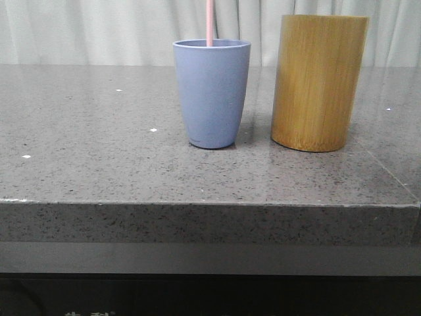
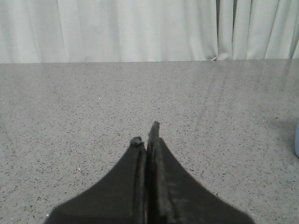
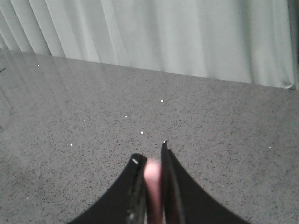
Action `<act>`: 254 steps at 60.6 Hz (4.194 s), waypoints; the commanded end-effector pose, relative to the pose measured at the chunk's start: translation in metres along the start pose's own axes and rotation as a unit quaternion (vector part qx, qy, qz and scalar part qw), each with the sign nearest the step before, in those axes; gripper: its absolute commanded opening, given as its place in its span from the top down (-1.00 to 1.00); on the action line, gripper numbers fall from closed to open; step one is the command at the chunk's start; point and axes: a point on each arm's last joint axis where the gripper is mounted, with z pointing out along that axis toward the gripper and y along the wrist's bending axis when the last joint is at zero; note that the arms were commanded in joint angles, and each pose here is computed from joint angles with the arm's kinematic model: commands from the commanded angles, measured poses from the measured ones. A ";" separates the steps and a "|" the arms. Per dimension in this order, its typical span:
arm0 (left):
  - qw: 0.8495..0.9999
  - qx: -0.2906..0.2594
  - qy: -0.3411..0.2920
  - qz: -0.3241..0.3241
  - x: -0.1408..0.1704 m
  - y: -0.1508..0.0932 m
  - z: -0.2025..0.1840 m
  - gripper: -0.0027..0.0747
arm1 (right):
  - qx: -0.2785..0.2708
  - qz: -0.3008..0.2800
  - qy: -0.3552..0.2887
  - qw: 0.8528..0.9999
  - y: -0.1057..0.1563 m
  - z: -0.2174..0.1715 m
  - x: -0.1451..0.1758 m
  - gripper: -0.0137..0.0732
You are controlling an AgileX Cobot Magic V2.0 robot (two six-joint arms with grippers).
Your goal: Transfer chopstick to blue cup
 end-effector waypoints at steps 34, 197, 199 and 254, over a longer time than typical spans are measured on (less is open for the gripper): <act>0.999 -0.005 -0.049 -0.010 -0.016 0.001 -0.001 0.98 | 0.028 -0.060 0.026 0.997 -0.007 -0.105 -0.140 0.56; 0.994 -0.044 -0.076 -0.060 0.022 0.004 -0.006 0.98 | 0.199 -0.058 -0.161 0.965 -0.043 -0.322 0.086 0.89; 0.994 -0.050 -0.078 -0.062 0.027 0.004 -0.006 0.98 | 0.199 -0.058 -0.161 0.965 -0.043 -0.322 0.086 0.89; 0.995 -0.071 -0.028 -0.066 0.105 0.009 0.024 0.98 | 0.199 -0.058 -0.161 0.965 -0.043 -0.322 0.086 0.89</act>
